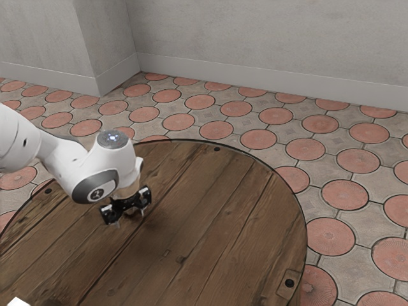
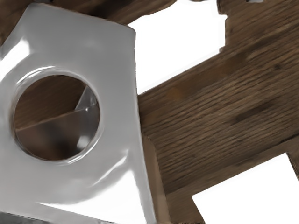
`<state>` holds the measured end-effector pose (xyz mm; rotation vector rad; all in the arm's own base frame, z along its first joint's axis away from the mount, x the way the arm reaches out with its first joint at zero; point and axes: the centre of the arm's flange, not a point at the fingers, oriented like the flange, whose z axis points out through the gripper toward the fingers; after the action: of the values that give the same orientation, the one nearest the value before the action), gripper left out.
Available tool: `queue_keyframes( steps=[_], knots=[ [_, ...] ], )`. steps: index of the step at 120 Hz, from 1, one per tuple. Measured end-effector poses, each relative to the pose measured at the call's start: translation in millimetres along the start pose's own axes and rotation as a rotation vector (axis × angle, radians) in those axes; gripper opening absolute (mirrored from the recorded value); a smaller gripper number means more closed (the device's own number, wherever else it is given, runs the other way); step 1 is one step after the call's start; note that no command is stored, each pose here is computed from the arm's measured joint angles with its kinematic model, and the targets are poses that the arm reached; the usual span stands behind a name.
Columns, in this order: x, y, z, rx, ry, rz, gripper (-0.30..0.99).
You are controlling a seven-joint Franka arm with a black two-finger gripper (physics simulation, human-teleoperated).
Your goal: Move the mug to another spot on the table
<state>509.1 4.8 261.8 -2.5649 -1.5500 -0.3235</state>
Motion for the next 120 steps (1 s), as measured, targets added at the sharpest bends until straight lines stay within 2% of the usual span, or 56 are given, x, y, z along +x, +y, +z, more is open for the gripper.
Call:
queue_keyframes(
  steps=[40, 100, 120],
  knots=[
    [5.8, 0.9, 8.5, -0.021, 0.053, 0.068, 0.41],
    [20.9, 2.7, 12.3, -0.038, 0.094, 0.092, 0.35],
    [26.2, 4.5, 8.7, -0.044, 0.122, 0.122, 0.23]
  ],
)
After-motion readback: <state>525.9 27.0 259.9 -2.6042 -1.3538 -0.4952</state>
